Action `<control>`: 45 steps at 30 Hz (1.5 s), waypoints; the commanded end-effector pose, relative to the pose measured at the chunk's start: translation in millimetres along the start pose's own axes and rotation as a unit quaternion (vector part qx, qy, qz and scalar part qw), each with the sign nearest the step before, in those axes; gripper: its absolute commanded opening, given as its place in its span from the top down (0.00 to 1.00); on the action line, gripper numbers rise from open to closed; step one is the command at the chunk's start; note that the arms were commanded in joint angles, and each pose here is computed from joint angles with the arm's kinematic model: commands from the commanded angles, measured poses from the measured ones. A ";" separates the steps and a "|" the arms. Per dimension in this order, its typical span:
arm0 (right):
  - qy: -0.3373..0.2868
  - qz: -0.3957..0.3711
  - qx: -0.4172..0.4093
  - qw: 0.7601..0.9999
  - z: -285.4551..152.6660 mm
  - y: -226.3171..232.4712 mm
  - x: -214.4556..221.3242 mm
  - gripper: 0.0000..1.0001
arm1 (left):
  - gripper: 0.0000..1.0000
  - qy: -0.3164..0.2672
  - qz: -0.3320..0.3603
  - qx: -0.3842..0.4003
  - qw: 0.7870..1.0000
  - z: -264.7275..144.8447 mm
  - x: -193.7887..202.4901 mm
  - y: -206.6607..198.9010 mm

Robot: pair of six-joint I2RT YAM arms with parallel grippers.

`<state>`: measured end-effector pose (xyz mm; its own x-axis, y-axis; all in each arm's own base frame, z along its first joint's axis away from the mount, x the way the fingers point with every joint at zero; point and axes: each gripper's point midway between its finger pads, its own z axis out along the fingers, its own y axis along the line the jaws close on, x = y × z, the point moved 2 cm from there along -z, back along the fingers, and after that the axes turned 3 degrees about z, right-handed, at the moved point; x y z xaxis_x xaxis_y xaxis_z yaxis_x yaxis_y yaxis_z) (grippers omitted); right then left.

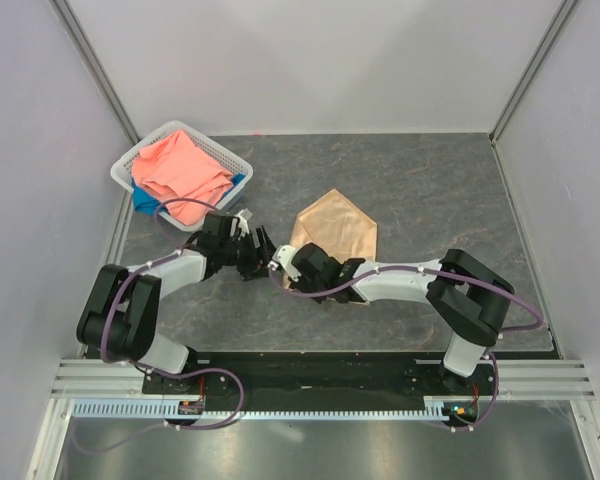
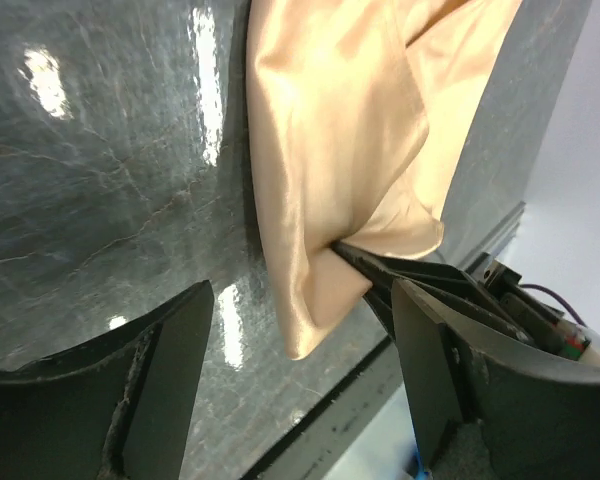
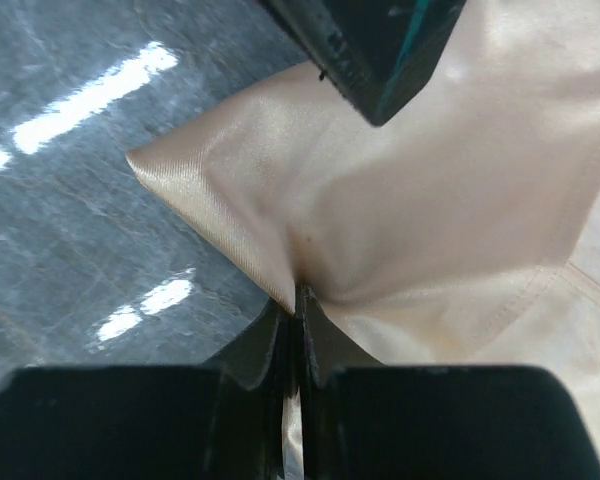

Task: Fold the napkin, place the utensils inside, and roll it up
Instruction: Roll the napkin with the utensil

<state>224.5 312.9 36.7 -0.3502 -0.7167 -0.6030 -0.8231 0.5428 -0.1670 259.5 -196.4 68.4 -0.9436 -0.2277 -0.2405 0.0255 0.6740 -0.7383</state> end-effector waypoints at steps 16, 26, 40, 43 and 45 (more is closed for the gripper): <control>0.066 0.216 -0.385 0.895 -15.4 9.2 -16.5 1.00 | 0.18 -0.201 0.244 0.045 0.948 -36.1 -9.1 -23.2; 0.114 0.269 -0.443 0.848 -6.2 -3.7 -6.4 1.00 | 0.12 -0.184 0.395 0.043 0.899 -6.0 3.4 -47.8; 0.130 0.322 -0.463 0.816 6.6 -11.6 2.4 1.00 | 0.13 -0.143 0.445 0.077 0.881 17.5 20.4 -54.4; 0.134 0.330 -0.464 0.811 11.2 -12.4 4.9 1.00 | 0.14 -0.127 0.439 0.085 0.885 22.3 25.2 -53.4; 0.138 0.334 -0.466 0.808 12.1 -12.0 6.2 1.00 | 0.15 -0.114 0.435 0.098 0.888 24.9 29.9 -55.1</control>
<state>229.5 304.5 30.3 -0.8359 -0.5422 -0.0858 -0.3411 0.3906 0.8550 233.8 -240.2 68.5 -0.5125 0.1742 -0.8408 0.7226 0.6165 -0.3127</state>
